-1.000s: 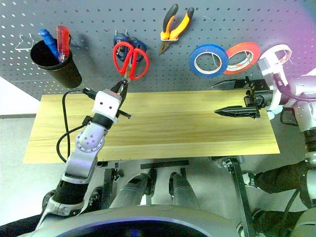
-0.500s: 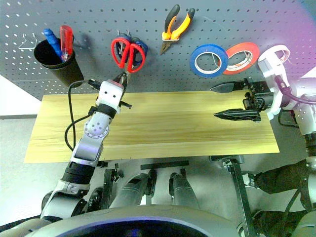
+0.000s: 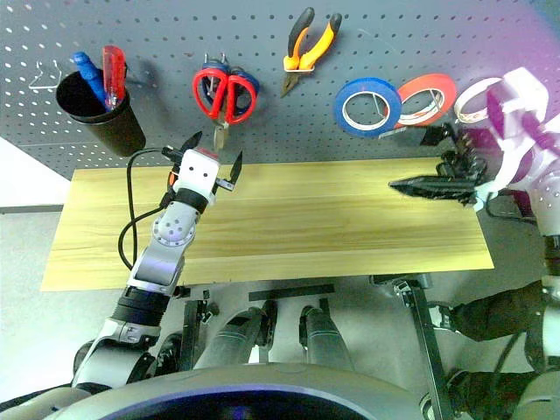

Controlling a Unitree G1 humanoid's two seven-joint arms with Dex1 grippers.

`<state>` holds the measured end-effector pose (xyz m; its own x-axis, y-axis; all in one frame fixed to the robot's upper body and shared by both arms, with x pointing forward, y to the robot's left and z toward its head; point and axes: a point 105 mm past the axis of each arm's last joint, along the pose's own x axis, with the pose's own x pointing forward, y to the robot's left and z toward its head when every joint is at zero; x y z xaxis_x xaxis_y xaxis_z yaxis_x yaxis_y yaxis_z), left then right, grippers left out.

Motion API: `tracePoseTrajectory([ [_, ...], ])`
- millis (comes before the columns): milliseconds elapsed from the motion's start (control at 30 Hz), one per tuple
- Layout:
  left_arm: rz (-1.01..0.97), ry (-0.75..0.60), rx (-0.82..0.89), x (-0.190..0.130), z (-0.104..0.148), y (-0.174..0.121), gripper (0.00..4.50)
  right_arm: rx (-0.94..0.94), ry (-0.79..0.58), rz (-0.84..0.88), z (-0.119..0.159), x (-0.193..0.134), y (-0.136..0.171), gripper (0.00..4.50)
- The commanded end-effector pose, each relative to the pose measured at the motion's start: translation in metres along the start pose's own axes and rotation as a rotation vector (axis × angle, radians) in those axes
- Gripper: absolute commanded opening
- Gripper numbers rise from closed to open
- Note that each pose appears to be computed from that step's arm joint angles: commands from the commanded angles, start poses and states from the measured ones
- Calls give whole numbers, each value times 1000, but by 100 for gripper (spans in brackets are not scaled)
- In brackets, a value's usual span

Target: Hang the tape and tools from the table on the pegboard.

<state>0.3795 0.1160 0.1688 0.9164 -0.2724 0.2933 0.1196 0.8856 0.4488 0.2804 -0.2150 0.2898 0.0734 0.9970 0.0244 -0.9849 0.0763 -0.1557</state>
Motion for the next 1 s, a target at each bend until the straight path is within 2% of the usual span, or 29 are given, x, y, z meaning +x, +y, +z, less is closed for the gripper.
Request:
tracePoseTrajectory([
  [33,6,-54,11,-7,13,4,444,-46,-72,25,21,0,5,450],
  [300,14,-31,28,-35,14,14,444,-44,-51,28,15,2,6,450],
  [433,9,21,17,-53,7,16,444,-46,-44,22,14,2,4,450],
  [633,29,198,-46,-76,-28,25,444,-54,-48,42,15,8,4,450],
  [767,126,343,-107,-88,-58,48,444,-51,-53,44,14,9,3,450],
  [1000,186,483,-133,-87,-96,74,444,-48,-56,54,12,13,2,450],
])
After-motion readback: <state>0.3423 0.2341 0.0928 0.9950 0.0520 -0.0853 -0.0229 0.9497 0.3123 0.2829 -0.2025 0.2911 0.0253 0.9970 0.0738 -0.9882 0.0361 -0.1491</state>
